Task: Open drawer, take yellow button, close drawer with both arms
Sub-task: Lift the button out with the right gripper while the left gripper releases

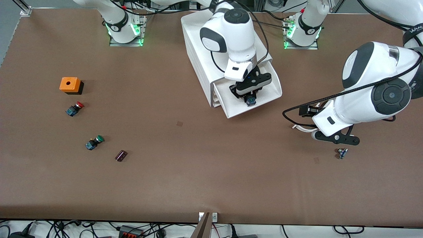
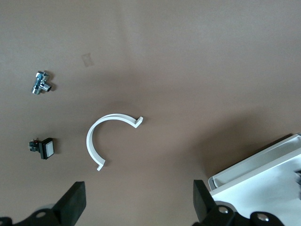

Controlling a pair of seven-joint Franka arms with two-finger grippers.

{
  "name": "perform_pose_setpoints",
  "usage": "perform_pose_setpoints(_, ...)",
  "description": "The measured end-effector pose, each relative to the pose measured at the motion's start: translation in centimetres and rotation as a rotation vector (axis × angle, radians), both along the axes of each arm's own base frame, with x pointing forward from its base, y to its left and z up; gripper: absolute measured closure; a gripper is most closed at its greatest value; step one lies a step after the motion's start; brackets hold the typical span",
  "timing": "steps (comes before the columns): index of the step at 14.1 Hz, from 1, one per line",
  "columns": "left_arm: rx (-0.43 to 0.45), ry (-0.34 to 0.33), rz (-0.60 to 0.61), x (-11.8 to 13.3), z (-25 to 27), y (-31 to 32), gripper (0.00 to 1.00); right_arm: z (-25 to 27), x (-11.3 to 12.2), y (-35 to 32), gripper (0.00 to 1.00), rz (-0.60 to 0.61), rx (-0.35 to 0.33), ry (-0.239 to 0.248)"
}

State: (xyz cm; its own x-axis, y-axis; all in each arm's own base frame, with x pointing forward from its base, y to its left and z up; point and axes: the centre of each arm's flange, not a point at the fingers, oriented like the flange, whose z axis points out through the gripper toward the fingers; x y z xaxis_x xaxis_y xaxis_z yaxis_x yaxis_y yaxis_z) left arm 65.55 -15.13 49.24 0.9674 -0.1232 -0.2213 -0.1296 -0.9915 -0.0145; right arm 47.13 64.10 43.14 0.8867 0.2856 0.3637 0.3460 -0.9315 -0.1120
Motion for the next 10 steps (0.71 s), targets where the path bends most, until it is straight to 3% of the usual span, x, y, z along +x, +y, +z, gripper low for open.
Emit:
perform_pose_setpoints(4, 0.009, -0.047, 0.166, 0.4, 0.4, -1.0, 0.0, 6.9, 2.2, -3.8, 0.59, -0.073, -0.031, 0.013)
perform_pose_setpoints(7, -0.097, -0.053, 0.32, 0.9, -1.1, -2.3, 0.0, 8.1, 8.2, -11.1, 0.59, -0.168, -0.09, 0.06)
perform_pose_setpoints(10, -0.12, -0.068, 0.395, 1.0, -4.1, -3.4, 0.0, 7.2, 13.6, -19.2, 0.59, -0.254, -0.15, 0.142)
